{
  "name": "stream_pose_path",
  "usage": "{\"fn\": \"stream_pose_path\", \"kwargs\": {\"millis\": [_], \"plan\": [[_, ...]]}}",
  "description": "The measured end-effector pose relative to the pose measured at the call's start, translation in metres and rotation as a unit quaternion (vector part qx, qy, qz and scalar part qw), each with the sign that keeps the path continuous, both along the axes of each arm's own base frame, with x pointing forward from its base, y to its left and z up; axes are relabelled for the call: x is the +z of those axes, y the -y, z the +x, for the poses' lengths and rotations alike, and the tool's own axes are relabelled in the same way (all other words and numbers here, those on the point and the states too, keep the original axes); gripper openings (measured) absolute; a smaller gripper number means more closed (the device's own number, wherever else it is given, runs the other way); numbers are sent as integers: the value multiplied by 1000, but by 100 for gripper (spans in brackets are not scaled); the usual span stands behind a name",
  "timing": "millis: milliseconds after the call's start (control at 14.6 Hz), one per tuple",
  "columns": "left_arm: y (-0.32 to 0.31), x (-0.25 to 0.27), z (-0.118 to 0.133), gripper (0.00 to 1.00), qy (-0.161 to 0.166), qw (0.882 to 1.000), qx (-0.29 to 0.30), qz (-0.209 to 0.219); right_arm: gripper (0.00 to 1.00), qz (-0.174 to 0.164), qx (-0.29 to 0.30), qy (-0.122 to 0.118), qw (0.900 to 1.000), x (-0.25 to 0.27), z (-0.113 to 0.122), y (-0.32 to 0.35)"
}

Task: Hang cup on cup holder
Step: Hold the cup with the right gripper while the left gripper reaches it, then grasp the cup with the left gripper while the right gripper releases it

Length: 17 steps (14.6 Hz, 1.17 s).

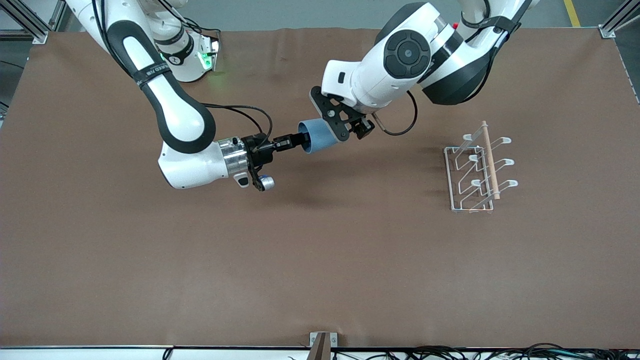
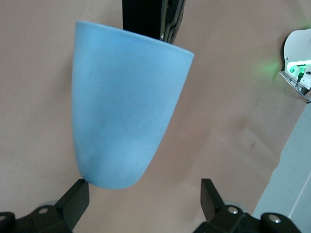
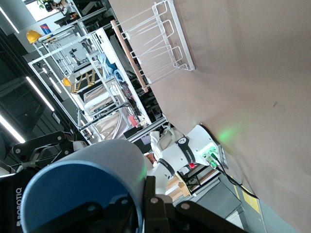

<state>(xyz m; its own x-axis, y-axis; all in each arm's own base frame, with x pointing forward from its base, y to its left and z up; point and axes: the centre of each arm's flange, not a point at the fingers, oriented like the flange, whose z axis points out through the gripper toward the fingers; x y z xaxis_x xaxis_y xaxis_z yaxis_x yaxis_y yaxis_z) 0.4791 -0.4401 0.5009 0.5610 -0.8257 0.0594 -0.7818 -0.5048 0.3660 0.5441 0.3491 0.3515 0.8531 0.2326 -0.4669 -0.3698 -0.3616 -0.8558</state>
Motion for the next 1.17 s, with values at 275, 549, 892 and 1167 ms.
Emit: {"fn": "stream_pose_path", "kwargs": {"millis": [275, 549, 892, 1167], "plan": [[3, -3, 7, 100, 19, 1000, -14, -20, 5, -1, -10, 0, 1000, -1, 6, 10], [7, -7, 16, 100, 54, 997, -38, -41, 5, 8, -1, -4, 1000, 3, -1, -2], [20, -11, 11, 100, 65, 995, -58, -45, 5, 6, 10, 1, 1000, 11, -19, -19], [25, -10, 6, 81, 70, 994, -71, -46, 5, 2, 6, 0, 1000, 9, -19, -17]]}}
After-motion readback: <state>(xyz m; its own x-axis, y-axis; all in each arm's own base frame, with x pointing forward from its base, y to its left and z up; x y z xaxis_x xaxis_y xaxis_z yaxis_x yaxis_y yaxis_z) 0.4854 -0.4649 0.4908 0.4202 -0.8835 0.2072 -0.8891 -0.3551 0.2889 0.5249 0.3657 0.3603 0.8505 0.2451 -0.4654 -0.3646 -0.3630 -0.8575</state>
